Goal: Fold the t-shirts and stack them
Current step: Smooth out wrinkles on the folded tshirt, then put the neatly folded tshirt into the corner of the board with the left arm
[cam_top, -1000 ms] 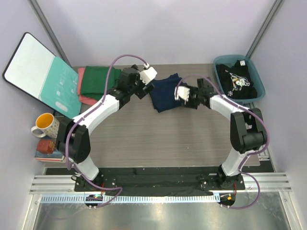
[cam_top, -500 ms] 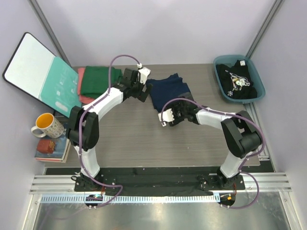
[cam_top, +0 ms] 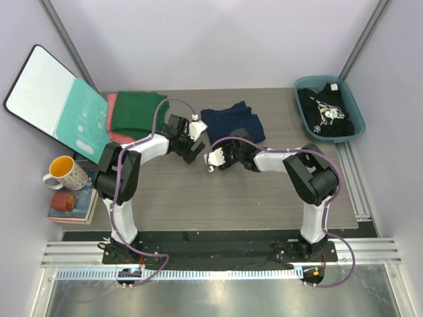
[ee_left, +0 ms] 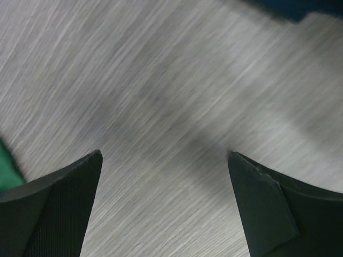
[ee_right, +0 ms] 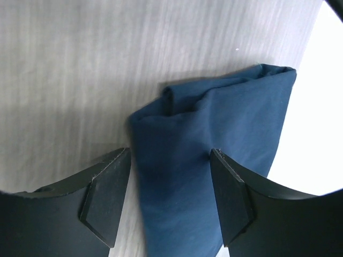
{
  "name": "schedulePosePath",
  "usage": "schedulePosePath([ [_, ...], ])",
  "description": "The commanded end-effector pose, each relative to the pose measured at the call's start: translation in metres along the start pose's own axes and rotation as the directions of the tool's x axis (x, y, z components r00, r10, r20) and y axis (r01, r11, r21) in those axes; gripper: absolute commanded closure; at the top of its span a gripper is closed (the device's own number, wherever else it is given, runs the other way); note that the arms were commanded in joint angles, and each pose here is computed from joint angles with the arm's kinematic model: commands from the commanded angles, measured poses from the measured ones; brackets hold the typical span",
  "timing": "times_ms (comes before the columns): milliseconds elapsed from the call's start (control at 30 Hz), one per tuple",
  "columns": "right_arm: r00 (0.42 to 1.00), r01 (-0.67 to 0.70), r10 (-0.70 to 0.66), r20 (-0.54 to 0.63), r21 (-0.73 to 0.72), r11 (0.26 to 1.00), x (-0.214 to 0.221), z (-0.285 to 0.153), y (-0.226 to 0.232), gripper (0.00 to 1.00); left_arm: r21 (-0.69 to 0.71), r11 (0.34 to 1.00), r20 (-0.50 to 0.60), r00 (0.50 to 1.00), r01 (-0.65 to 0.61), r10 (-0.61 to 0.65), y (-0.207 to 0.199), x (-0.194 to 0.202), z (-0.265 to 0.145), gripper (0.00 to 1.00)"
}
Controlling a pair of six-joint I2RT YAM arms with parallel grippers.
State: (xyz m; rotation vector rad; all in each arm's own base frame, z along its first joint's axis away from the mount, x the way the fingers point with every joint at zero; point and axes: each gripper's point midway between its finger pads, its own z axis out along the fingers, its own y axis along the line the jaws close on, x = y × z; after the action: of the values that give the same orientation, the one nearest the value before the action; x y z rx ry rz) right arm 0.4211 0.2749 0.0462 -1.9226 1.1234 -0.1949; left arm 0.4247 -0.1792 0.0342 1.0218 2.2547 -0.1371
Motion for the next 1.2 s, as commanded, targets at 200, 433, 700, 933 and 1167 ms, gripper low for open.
schedulePosePath([
  [200, 0.998, -0.049, 0.050, -0.039, 0.030, 0.998, 0.006, 0.009, -0.007, 0.34, 0.207, 0.844, 0.200, 0.824, 0.494, -0.531, 0.043, -0.085, -0.023, 0.00],
  [433, 0.998, -0.054, 0.055, -0.037, 0.045, 0.998, 0.004, 0.005, -0.013, 0.35, 0.355, 0.677, 0.148, 0.676, 0.644, -0.722, 0.046, -0.106, 0.004, 0.00],
  [700, 0.996, -0.069, 0.074, -0.047, 0.091, 0.993, 0.005, 0.001, -0.024, 0.41, 0.441, 0.519, 0.055, 0.555, 0.732, -0.830, 0.038, -0.118, 0.042, 0.00],
  [933, 0.996, -0.062, 0.069, -0.063, 0.098, 0.993, 0.008, -0.001, -0.024, 0.53, 0.451, 0.486, 0.032, 0.531, 0.749, -0.847, 0.027, -0.121, 0.062, 0.00],
  [1167, 0.995, -0.056, 0.064, -0.073, 0.105, 0.993, 0.009, 0.000, -0.030, 0.99, 0.490, 0.464, 0.023, 0.521, 0.738, -0.853, 0.007, -0.138, 0.076, 0.00],
])
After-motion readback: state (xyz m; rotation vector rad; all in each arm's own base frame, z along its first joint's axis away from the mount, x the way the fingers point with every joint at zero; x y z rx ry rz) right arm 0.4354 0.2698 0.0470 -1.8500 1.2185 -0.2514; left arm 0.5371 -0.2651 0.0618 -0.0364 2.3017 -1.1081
